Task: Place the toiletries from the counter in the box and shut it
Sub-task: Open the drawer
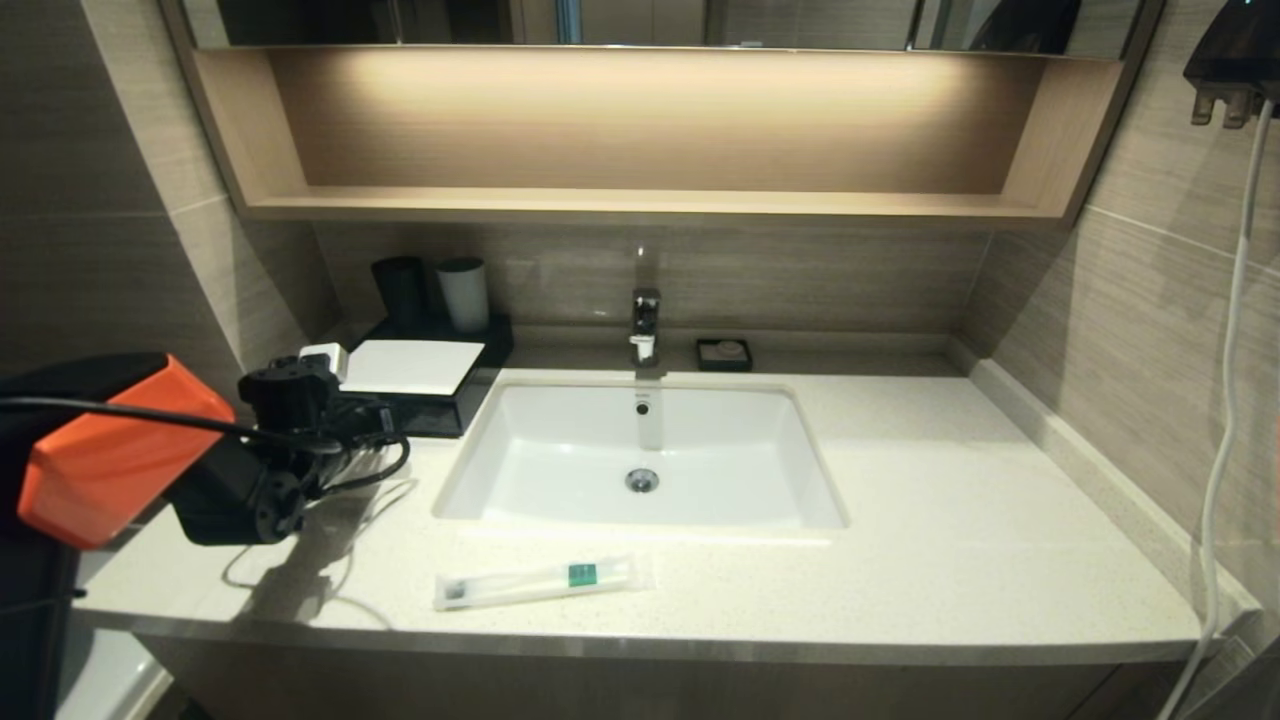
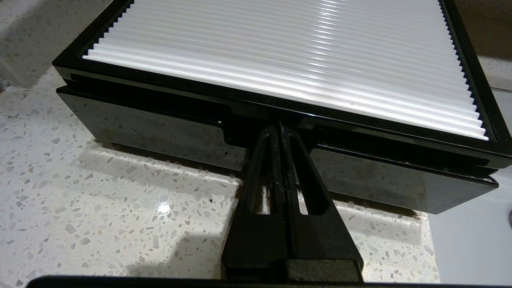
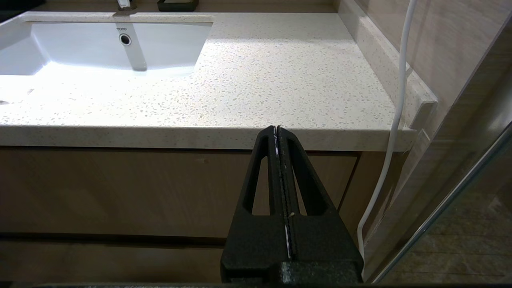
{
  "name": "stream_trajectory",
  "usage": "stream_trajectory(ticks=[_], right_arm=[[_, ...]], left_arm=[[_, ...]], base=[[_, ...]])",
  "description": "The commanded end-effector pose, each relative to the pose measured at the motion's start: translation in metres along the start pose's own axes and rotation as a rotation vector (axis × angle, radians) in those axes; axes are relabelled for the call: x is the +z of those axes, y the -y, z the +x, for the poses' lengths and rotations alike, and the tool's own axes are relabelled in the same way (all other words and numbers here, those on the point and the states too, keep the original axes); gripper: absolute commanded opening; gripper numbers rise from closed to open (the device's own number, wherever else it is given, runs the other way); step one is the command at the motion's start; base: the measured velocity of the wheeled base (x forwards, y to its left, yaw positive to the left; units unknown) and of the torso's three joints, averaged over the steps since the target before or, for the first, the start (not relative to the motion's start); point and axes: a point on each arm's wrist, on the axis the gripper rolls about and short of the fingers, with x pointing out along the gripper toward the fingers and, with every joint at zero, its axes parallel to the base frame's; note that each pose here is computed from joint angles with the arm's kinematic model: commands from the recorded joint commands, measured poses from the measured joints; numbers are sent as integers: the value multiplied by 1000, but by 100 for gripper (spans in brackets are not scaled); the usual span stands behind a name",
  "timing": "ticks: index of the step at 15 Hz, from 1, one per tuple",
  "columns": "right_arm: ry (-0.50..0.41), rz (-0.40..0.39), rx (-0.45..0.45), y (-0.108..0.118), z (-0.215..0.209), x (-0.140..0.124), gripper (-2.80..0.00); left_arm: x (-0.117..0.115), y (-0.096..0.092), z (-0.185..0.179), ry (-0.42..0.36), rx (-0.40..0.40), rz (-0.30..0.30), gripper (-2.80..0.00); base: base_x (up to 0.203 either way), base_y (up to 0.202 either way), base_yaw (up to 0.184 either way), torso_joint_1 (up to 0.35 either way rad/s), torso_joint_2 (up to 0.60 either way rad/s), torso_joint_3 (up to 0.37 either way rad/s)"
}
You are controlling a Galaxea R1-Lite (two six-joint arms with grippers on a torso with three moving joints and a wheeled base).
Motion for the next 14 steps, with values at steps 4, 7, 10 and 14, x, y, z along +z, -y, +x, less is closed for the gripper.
stream_trajectory(ticks=[4, 7, 10, 14], right_arm=[[0, 0, 2, 0, 0, 0, -280], [0, 0, 0, 0, 0, 0, -280], [0, 0, 0, 0, 0, 0, -280], [0, 0, 0, 0, 0, 0, -280]], left_arm=[[-3, 0, 2, -1, 1, 0, -280], [-4, -1, 2, -4, 1, 0, -280], [-3, 0, 4, 0, 1, 0, -280], [-1, 0, 6, 7, 2, -1, -280]], base=[[0, 0, 0, 0, 0, 0], [0, 0, 0, 0, 0, 0], [0, 0, 0, 0, 0, 0], [0, 0, 0, 0, 0, 0]])
